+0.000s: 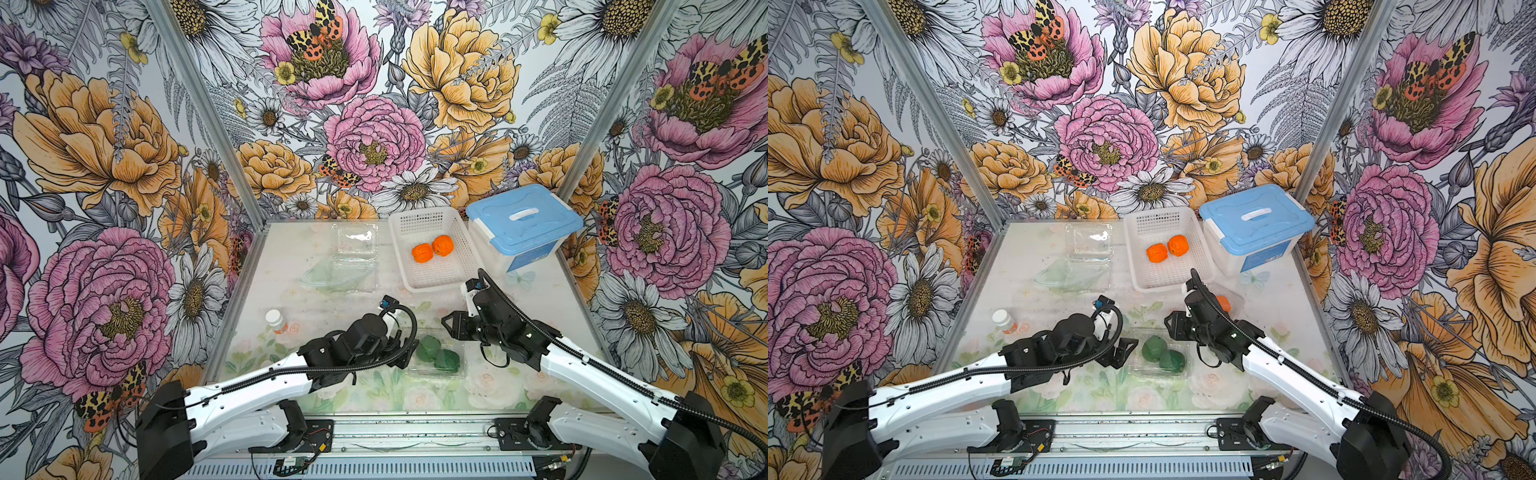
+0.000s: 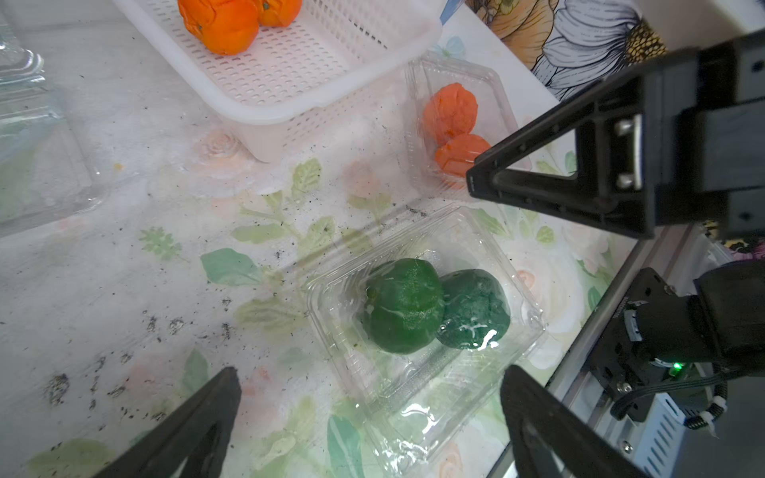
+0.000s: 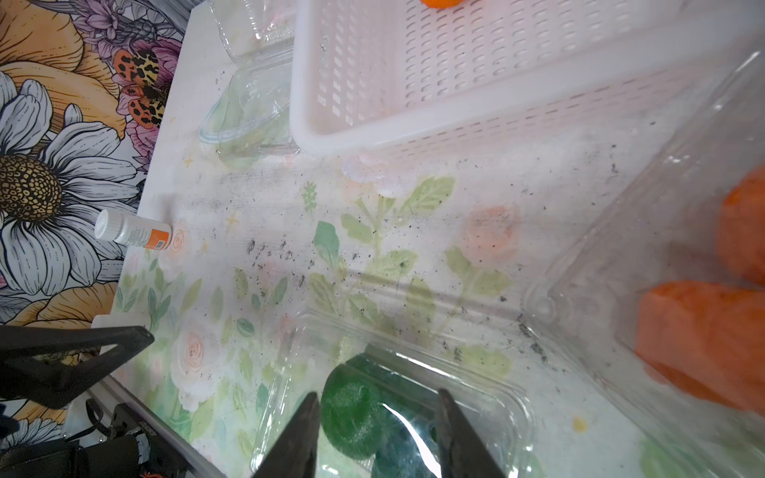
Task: Take oranges out of containers
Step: Move the packing box to the center of the board.
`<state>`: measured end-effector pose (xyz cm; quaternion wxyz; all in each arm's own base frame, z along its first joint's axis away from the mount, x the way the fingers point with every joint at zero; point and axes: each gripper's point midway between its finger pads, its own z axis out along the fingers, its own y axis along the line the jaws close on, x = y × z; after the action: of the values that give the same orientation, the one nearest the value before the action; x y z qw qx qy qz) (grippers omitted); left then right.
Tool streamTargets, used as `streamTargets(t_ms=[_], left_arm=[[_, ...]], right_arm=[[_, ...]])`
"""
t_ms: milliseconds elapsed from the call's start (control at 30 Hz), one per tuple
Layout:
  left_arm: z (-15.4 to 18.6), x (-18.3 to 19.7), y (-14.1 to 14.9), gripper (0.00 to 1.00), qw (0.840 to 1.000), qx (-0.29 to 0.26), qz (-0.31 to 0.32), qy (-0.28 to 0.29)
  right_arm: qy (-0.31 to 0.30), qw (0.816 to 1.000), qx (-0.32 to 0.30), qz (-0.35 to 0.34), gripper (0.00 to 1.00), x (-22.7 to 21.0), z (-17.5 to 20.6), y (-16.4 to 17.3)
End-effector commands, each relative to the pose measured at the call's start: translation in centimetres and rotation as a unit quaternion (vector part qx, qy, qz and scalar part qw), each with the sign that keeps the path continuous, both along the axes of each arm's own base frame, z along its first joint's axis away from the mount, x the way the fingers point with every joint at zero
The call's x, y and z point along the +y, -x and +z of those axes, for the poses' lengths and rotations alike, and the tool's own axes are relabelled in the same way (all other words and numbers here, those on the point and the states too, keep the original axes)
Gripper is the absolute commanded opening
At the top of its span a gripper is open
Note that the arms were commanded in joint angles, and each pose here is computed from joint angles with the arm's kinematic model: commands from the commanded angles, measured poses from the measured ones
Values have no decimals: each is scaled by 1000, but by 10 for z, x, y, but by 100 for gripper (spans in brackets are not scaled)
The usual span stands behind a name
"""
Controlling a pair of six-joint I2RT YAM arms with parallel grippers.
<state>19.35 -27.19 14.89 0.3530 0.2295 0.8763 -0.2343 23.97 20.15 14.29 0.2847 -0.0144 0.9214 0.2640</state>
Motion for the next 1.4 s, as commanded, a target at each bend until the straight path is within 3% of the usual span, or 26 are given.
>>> streamTargets(t_ms=[0,400,633,933,1233,1367], left_arm=[[-30,-4,9,99,997,40,-30,-58],[-72,0,-22,99,989,58,-7,-137],[-71,12,-56,99,989,69,36,-127],[-51,-2,-102,99,993,47,30,-108],[-38,5,-96,99,993,21,37,-110],[-35,18,-83,99,992,12,50,-118]], right_arm=[[20,1000,22,2,46,-12,-16,11],[43,998,47,-22,46,-35,-38,28],[43,998,48,-26,43,-35,-38,28],[19,998,45,-25,40,-35,-32,36],[18,998,54,-36,43,-41,-45,46],[25,998,52,-25,53,-36,-44,43]])
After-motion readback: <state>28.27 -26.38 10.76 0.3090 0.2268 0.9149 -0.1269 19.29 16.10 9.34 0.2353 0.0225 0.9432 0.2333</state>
